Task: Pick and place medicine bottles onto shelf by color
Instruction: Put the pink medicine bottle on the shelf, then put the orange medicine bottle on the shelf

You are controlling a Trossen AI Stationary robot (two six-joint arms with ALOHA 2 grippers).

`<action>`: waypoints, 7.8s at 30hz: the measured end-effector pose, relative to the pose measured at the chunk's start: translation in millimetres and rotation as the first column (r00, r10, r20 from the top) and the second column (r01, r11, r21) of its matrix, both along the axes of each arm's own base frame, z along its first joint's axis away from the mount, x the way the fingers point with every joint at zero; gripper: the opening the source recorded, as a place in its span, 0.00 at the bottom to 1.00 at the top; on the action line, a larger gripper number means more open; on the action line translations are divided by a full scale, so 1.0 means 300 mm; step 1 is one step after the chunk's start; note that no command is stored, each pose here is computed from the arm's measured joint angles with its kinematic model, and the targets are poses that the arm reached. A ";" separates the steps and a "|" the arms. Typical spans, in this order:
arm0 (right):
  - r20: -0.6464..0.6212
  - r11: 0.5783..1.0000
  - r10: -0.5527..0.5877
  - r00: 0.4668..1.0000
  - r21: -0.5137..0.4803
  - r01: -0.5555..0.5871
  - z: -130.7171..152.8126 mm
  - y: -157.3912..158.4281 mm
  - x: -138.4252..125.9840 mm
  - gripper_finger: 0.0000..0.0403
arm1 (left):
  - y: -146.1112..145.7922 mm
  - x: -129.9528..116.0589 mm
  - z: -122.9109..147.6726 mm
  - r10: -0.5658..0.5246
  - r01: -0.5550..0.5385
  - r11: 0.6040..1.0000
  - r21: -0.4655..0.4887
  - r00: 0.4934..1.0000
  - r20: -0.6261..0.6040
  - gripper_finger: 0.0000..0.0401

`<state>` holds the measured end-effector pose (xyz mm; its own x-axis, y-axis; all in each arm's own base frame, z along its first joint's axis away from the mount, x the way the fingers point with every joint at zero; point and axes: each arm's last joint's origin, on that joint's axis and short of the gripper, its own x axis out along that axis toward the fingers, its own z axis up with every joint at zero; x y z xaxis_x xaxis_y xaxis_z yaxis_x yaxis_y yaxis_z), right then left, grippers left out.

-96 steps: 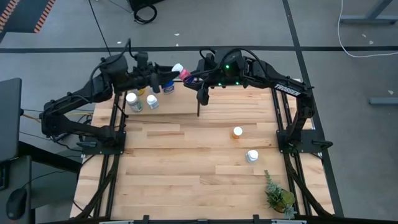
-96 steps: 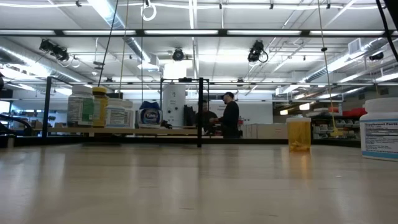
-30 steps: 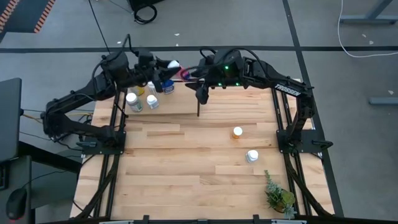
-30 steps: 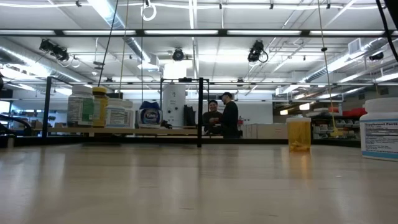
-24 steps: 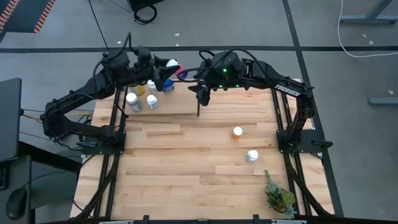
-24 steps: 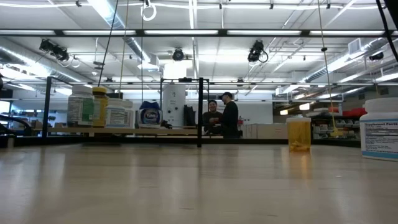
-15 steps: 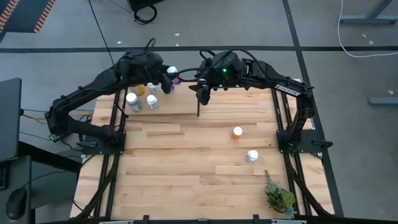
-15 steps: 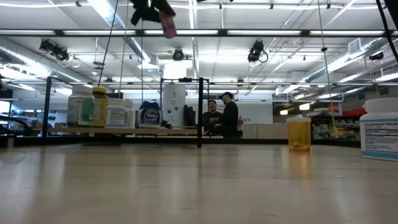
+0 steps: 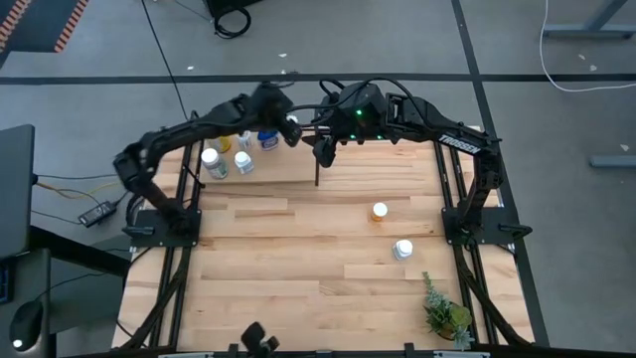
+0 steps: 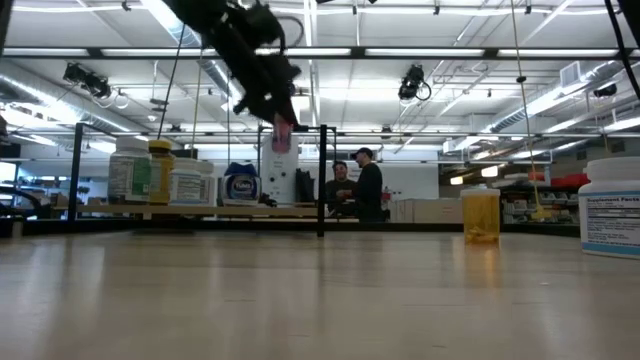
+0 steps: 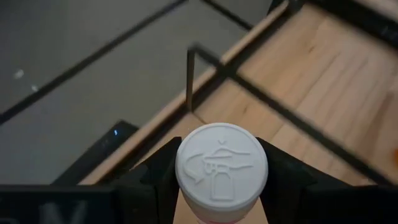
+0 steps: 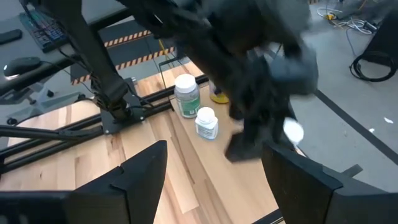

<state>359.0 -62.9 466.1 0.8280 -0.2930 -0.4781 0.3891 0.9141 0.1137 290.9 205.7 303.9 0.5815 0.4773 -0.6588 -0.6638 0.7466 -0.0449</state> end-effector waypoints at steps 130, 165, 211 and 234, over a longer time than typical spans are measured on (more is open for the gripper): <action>-0.883 0.604 -0.114 0.455 0.302 0.738 -0.890 0.034 -0.218 0.76 | -0.638 -0.232 0.177 -0.272 0.296 0.954 -0.052 0.925 0.266 0.48; -0.707 0.672 -0.057 0.705 0.495 0.551 -0.777 0.070 -0.095 0.48 | -0.631 -0.232 0.177 -0.227 0.239 0.971 -0.019 0.940 0.256 0.47; -0.772 0.818 0.497 0.395 0.265 -0.511 -1.001 0.173 -0.177 0.67 | -0.636 -0.233 0.175 -0.180 0.210 0.975 -0.077 0.942 0.282 0.44; -0.706 0.889 0.435 0.559 0.235 -0.393 -1.047 0.173 -0.165 0.52 | -0.636 -0.232 0.174 -0.164 0.199 0.976 -0.093 0.943 0.291 0.43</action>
